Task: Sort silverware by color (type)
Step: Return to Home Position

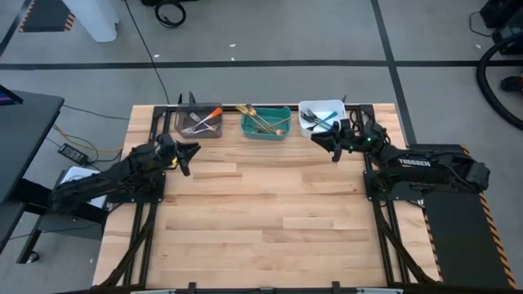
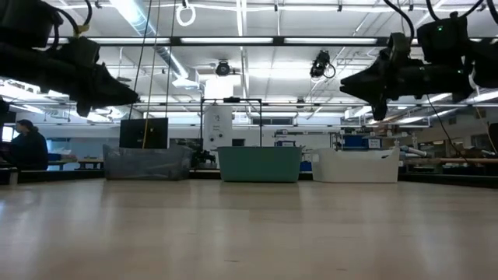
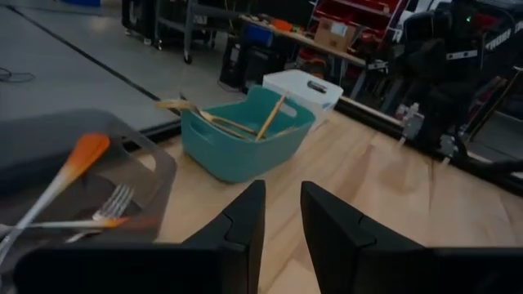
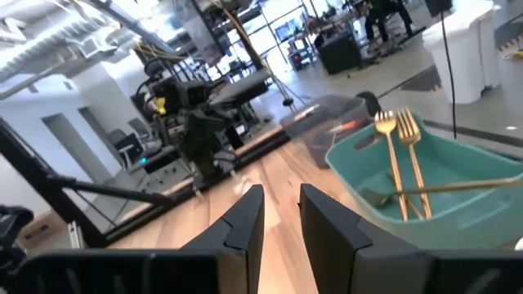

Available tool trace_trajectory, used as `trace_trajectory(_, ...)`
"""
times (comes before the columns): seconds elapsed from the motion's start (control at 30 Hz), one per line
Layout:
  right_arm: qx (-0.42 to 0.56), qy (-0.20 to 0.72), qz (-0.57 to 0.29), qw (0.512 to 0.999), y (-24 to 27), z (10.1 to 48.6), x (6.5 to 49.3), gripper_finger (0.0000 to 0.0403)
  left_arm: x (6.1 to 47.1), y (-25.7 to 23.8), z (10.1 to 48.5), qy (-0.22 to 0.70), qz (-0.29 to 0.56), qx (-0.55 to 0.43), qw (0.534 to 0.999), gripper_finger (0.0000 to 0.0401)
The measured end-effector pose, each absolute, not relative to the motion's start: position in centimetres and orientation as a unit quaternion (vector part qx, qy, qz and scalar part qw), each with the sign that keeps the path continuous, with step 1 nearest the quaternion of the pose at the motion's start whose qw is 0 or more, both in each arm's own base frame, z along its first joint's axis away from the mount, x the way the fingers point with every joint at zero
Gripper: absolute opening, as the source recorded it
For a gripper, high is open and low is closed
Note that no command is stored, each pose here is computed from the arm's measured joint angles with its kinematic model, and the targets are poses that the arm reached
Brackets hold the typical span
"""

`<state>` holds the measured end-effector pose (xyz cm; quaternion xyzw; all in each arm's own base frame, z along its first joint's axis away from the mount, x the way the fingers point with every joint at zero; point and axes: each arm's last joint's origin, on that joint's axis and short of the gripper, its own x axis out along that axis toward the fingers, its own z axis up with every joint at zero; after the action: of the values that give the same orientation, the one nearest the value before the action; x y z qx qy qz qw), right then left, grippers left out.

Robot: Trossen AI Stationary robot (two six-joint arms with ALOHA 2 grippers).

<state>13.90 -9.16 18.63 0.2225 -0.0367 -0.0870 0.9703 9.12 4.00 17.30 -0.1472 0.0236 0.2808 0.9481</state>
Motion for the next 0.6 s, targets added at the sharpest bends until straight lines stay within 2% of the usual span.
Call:
trace_trajectory(0.3,0.216,-0.002,-0.075,0.974,-8.3,16.5,13.3,0.0088,9.3,4.0,16.6,0.032,0.274,-0.153,0.949,0.0066)
trace_trajectory(0.6,0.253,0.034,-0.074,0.964,-7.6,14.6,12.8,0.0088,9.3,4.0,16.5,0.027,0.274,-0.164,0.947,0.0064)
